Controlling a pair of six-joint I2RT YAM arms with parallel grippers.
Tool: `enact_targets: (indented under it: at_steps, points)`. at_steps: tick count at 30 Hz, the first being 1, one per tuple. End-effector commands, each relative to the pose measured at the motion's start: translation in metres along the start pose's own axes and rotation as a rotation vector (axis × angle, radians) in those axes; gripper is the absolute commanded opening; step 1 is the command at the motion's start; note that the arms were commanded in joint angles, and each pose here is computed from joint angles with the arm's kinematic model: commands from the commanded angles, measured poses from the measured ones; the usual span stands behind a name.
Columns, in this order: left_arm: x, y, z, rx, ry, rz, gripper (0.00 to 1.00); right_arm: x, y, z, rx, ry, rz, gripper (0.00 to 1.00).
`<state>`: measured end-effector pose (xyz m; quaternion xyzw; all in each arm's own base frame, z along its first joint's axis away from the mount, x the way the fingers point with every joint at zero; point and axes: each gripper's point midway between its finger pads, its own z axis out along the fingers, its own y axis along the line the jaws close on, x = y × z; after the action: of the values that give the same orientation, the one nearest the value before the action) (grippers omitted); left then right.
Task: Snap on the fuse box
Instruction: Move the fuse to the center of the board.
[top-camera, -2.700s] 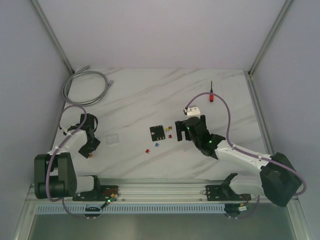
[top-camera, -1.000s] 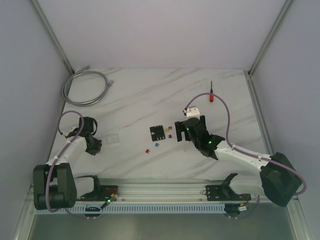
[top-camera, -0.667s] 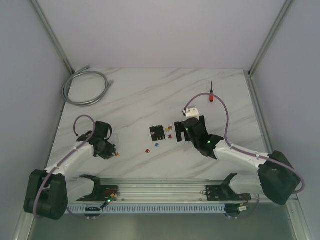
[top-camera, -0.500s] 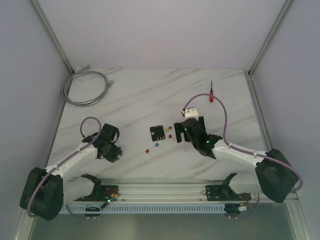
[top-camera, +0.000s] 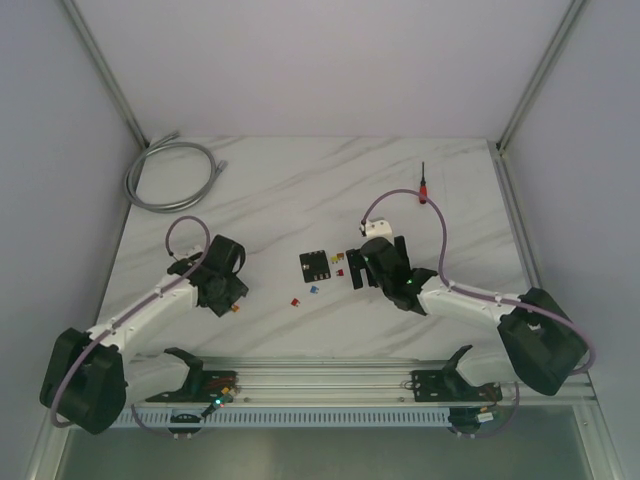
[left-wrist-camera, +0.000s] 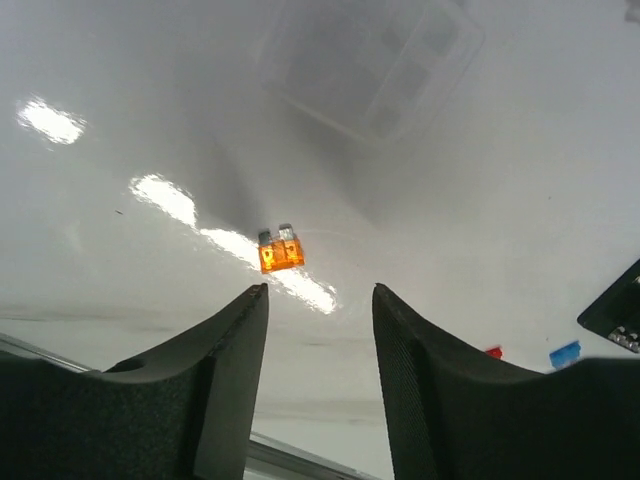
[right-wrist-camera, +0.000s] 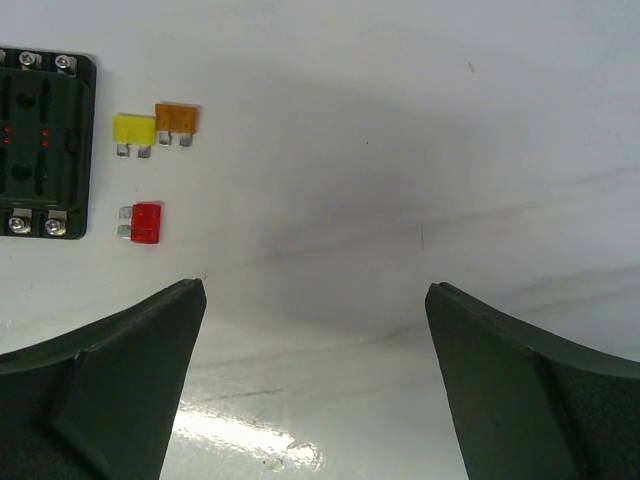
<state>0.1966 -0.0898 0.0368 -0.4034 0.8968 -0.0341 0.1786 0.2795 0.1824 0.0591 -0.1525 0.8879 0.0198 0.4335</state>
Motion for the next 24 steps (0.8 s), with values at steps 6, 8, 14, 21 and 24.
enact_targets:
  at_steps: [6,8,14,21,24]
  points:
    - [-0.021,0.023,-0.001,-0.087,-0.089,0.133,0.62,-0.01,0.007,0.005,-0.006,-0.021,0.031,1.0]
    - [-0.018,0.018,0.004,-0.064,-0.07,0.149,0.61,-0.008,0.007,0.005,-0.002,-0.017,0.036,1.0]
    - [-0.001,0.003,0.019,0.012,0.004,0.153,0.6,-0.006,0.004,0.005,0.009,-0.011,0.042,1.0]
    - [0.008,0.0,0.026,0.023,0.044,0.153,0.6,-0.003,0.003,0.005,0.016,-0.004,0.044,1.0]
    - [0.013,-0.011,0.027,0.065,0.068,0.147,0.59,-0.003,0.003,0.005,0.019,-0.003,0.044,1.0]
